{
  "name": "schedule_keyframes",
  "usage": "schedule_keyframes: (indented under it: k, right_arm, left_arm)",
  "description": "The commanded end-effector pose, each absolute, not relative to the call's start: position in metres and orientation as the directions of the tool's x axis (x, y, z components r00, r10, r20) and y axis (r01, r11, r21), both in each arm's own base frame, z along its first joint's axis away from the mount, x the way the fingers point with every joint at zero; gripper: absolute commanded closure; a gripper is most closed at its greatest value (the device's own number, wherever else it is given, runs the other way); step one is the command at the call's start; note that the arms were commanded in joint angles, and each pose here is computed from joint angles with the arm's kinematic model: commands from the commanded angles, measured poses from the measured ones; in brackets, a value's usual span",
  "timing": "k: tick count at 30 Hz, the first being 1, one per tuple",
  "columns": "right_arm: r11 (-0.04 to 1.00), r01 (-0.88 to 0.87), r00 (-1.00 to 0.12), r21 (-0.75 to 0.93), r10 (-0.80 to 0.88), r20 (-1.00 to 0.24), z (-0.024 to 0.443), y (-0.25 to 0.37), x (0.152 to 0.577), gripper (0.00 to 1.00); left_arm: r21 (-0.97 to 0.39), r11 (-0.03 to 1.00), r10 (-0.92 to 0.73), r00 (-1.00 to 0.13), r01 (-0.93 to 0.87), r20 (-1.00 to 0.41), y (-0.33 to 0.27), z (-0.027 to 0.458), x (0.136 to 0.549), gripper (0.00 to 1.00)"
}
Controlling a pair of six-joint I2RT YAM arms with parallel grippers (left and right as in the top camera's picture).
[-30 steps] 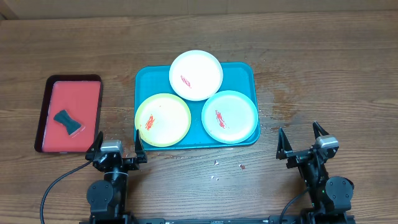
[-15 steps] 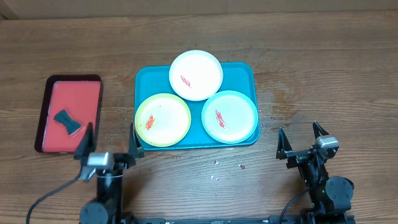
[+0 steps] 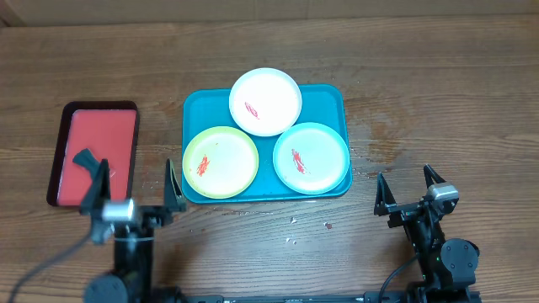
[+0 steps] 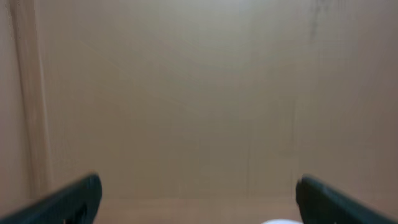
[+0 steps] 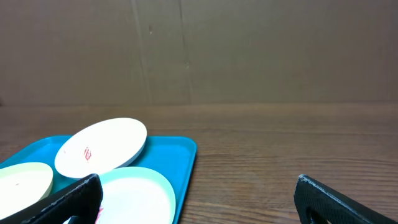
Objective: Clean dirty plates on tray and stack at the side
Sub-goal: 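Move the left gripper over the red tray to the sponge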
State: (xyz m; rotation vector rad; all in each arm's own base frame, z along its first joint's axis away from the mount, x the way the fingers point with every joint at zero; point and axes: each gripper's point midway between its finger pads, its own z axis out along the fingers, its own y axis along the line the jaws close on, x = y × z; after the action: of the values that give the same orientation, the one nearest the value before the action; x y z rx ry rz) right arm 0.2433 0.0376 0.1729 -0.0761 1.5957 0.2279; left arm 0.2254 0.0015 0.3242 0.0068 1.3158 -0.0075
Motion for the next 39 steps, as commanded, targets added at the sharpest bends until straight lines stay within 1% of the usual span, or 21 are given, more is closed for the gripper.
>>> schedule_keyframes:
  k: [1,3,5,6,8,10,11,13,15,16,18,20,22,26,31,36,39]
  right_arm:
    - [0.98,-0.175,-0.033,0.097,0.093,-0.995,0.172,0.035,0.244,0.0]
    - [0.98,-0.175,-0.033,0.097,0.093,-0.995,0.172,0.035,0.244,0.0]
    - [0.98,-0.175,-0.033,0.097,0.093,-0.995,0.172,0.035,0.244,0.0]
    - [0.98,-0.175,-0.033,0.097,0.093,-0.995,0.172,0.035,0.244,0.0]
    - [0.98,-0.175,-0.033,0.097,0.093,-0.995,0.172,0.035,0.244,0.0]
    - [0.98,-0.175,-0.033,0.097,0.093,-0.995,0.172,0.035,0.244,0.0]
    - [0.98,-0.175,-0.033,0.097,0.093,-0.995,0.172,0.035,0.244,0.0]
    - [0.98,-0.175,-0.033,0.097,0.093,-0.995,0.172,0.035,0.244,0.0]
    - [0.98,-0.175,-0.033,0.097,0.093,-0.995,0.172,0.035,0.244,0.0]
    - [0.98,-0.175,-0.033,0.097,0.093,-0.995,0.172,0.035,0.244,0.0]
    - [0.98,-0.175,-0.033,0.097,0.093,-0.995,0.172,0.035,0.244,0.0]
    - [0.98,-0.175,-0.033,0.097,0.093,-0.995,0.172,0.035,0.244,0.0]
    - [0.98,-0.175,-0.033,0.097,0.093,-0.995,0.172,0.035,0.244,0.0]
    - [0.98,-0.175,-0.033,0.097,0.093,-0.995,0.172,0.035,0.244,0.0]
    - [0.98,-0.175,-0.033,0.097,0.093,-0.995,0.172,0.035,0.244,0.0]
    - [0.98,-0.175,-0.033,0.097,0.093,-0.995,0.172,0.035,0.244,0.0]
    - [0.98,-0.175,-0.033,0.097,0.093,-0.995,0.172,0.035,0.244,0.0]
  left_arm:
    - [0.021,0.999,0.026,0.12,-0.043,-0.992,0.01,0.351,0.24,0.0]
    - [0.035,0.998,0.032,-0.06,-0.051,-0.998,0.013,0.342,0.262,0.0]
    - [0.055,0.998,0.046,-0.232,-0.032,-0.972,0.013,0.331,0.282,0.0]
    - [0.047,0.999,0.043,-0.296,-0.005,-0.954,0.009,0.327,0.29,0.0]
    - [-0.003,0.998,0.026,-0.403,0.07,-0.915,-0.004,0.319,0.309,0.0]
    - [-0.06,0.985,0.024,-0.474,0.16,-0.88,-0.021,0.312,0.324,0.0]
    - [-0.071,0.983,0.022,-0.495,0.169,-0.869,-0.023,0.309,0.332,0.0]
    - [-0.083,0.994,-0.033,-0.545,0.068,-0.838,-0.007,0.3,0.35,0.0]
    - [-0.128,0.976,-0.209,-0.579,-0.177,-0.788,0.028,0.289,0.362,0.0]
    - [-0.134,0.947,-0.287,-0.585,-0.291,-0.759,0.047,0.283,0.365,0.0]
    - [-0.132,0.894,-0.389,-0.595,-0.428,-0.704,0.077,0.273,0.371,0.0]
    - [-0.147,0.842,-0.477,-0.588,-0.519,-0.653,0.102,0.264,0.374,0.0]
    - [-0.16,0.781,-0.558,-0.559,-0.604,-0.613,0.13,0.256,0.375,0.0]
    - [-0.144,0.715,-0.628,-0.538,-0.684,-0.562,0.167,0.231,0.372,0.0]
    - [-0.099,0.666,-0.678,-0.545,-0.739,-0.492,0.193,0.193,0.369,0.0]
    - [-0.132,0.507,-0.807,-0.415,-0.852,-0.42,0.223,0.152,0.37,0.0]
    - [-0.13,0.45,-0.847,-0.377,-0.883,-0.375,0.233,0.127,0.371,0.0]
